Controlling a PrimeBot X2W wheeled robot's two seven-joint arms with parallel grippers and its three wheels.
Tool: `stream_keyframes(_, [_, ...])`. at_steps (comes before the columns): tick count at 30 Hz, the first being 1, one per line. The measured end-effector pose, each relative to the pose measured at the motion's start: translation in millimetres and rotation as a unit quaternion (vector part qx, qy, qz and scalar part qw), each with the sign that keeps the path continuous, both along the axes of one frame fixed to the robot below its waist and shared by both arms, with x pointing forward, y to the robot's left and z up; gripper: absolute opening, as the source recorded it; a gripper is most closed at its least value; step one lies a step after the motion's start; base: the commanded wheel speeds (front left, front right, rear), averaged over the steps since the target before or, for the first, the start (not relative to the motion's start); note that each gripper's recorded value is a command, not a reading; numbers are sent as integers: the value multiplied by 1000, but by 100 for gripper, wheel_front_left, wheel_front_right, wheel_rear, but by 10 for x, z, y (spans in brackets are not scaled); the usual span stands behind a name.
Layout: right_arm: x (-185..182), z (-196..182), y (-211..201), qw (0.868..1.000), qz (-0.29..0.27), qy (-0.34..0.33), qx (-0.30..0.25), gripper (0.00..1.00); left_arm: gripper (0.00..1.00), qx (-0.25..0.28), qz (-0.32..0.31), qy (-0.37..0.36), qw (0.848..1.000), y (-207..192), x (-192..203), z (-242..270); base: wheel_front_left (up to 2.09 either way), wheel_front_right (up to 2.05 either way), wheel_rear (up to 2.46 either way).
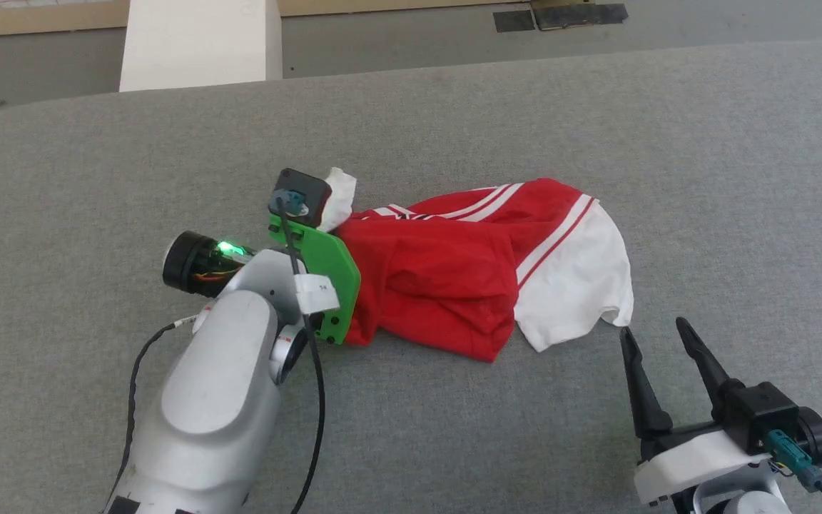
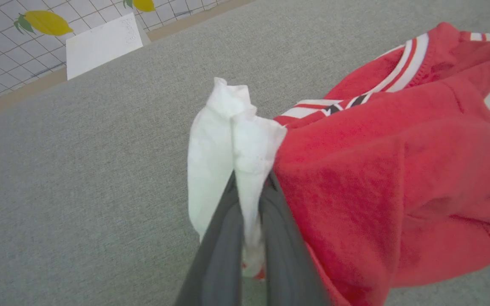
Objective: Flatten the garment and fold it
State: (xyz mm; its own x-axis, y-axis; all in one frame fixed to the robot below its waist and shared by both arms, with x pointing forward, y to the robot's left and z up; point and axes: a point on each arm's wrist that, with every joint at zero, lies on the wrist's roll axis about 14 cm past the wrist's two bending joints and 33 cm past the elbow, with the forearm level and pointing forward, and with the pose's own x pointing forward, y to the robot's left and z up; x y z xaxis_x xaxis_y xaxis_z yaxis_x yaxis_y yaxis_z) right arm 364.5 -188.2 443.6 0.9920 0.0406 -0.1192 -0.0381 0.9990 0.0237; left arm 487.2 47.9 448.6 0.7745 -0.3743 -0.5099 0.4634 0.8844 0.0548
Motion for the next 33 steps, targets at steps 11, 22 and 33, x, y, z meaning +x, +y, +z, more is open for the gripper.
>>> stream_keyframes(11, [15,86,106,1000,17,-15,3,100,0,-132,124,-94,979,495,-220,363,0,0,0])
stream_keyframes(22, [59,207,415,997,66,-34,5,100,100,-153,272,-26,950,1158,-1079,-424,0,0,0])
stream_keyframes(33, [-16,332,394,997,64,-52,-1,100,100,-138,228,-226,937,1276,-939,364,0,0,0])
